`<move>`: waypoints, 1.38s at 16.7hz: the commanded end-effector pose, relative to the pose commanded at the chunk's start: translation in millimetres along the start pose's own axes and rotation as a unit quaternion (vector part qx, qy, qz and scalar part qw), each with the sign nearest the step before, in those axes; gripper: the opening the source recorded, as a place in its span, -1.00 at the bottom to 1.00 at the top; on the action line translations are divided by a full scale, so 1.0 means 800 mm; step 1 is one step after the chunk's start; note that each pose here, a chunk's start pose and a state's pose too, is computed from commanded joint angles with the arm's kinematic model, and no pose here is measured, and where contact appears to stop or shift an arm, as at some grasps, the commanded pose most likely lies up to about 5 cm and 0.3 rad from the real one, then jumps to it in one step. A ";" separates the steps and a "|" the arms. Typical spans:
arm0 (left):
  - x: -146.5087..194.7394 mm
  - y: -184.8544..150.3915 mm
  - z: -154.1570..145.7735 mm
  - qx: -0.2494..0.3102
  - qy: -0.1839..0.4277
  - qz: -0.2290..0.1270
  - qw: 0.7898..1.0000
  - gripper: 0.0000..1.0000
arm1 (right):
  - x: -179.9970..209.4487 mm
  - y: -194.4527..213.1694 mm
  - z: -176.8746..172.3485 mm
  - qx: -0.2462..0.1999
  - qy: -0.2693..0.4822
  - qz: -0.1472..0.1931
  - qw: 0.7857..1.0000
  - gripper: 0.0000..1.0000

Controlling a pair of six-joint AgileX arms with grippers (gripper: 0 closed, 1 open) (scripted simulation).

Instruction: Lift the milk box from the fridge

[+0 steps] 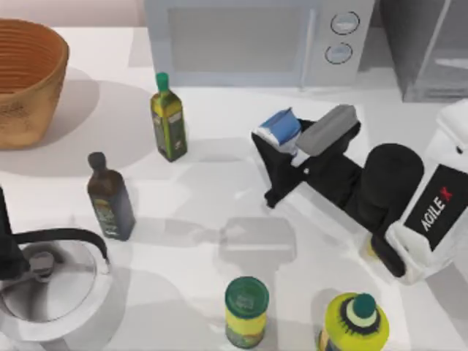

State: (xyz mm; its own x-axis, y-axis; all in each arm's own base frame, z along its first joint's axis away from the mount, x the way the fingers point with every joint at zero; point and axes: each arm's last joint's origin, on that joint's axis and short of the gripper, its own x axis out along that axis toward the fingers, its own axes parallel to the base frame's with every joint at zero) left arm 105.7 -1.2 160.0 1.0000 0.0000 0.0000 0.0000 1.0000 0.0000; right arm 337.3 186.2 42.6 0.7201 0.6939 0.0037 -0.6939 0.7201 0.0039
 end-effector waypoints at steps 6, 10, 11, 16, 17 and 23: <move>0.000 0.000 0.000 0.000 0.000 0.000 1.000 1.00 | 0.003 0.000 0.000 0.000 0.000 0.000 1.000 -0.70; 0.000 0.000 0.000 0.000 0.000 0.000 1.000 1.00 | 0.003 0.000 0.000 0.000 0.000 0.000 1.000 -0.10; 0.000 0.000 0.000 0.000 0.000 0.000 1.000 1.00 | 0.003 0.000 0.000 0.000 0.000 0.000 1.000 0.06; 0.000 0.000 0.000 0.000 0.000 0.000 1.000 1.00 | 0.003 0.000 0.000 0.000 0.000 0.000 1.000 0.81; 0.000 0.000 0.000 0.000 0.000 0.000 1.000 1.00 | 0.003 0.000 0.000 0.000 0.000 0.000 1.000 0.96; 0.000 0.000 0.000 0.000 0.000 0.000 1.000 1.00 | 0.003 0.000 0.000 0.000 0.000 0.000 1.000 1.00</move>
